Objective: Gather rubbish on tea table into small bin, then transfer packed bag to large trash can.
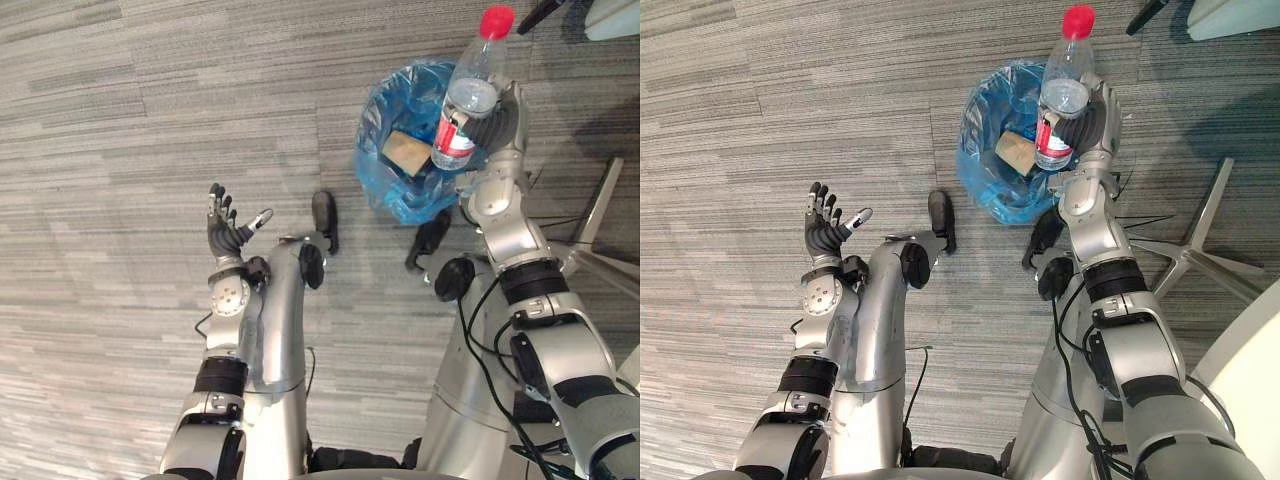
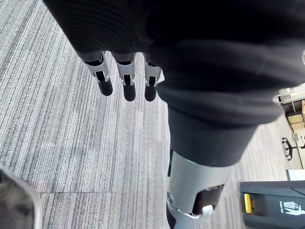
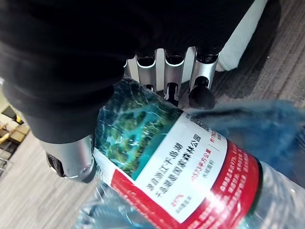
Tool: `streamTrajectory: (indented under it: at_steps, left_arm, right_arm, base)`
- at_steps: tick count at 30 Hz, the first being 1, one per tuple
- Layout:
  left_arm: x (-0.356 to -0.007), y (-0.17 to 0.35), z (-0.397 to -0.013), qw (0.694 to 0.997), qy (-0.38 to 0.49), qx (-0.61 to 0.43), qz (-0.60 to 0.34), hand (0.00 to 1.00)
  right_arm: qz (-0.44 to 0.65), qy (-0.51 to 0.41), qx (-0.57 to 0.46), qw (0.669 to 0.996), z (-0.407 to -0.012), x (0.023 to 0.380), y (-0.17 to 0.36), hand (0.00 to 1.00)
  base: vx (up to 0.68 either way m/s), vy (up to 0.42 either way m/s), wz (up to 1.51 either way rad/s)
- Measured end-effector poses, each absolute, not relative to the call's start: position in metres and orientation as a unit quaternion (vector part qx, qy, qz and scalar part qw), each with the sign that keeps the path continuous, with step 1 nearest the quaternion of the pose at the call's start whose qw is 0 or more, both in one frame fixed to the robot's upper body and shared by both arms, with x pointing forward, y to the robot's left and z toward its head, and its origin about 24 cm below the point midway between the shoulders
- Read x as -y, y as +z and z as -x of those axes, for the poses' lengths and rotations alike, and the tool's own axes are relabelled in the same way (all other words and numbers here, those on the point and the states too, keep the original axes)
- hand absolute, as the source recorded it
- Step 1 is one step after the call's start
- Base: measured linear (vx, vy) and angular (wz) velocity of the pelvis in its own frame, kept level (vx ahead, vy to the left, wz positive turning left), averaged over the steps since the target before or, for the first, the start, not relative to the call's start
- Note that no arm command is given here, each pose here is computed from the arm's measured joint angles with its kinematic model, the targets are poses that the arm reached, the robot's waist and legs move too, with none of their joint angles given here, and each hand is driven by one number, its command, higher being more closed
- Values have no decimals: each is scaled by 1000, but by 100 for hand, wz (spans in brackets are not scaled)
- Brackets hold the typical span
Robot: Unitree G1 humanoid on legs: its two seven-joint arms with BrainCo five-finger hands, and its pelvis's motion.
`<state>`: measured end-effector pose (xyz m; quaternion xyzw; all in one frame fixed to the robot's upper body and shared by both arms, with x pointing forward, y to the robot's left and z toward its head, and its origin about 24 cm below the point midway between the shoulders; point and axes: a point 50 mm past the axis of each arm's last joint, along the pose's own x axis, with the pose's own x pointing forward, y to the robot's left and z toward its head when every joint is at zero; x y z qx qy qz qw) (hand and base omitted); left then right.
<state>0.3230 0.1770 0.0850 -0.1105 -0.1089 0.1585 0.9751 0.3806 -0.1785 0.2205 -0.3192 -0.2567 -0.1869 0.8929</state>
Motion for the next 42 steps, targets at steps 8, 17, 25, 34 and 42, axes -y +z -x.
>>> streamTrajectory:
  at_steps: [8,17,25,34,42]
  left_arm:
    - [-181,83,-323,976,161,101,103,0]
    - [-184,79,-323,981,160,95,58,0]
    - [-179,83,-325,983,146,102,53,0]
    - [-170,103,-339,981,130,128,69,0]
    - [-163,108,-347,982,118,127,74,0]
  right_arm:
    - [291,-169,333,881,-346,150,217,0]
    - [316,-122,322,884,-327,131,182,0]
    - [375,-34,259,889,-344,97,149,0]
    - [457,12,152,876,-380,96,126,100]
    - [467,1,148,872,-387,105,136,100]
  base:
    - [-4,4,0]
    - [-19,17,-6]
    - [7,17,1]
    - [-4,27,10]
    - [-10,13,3]
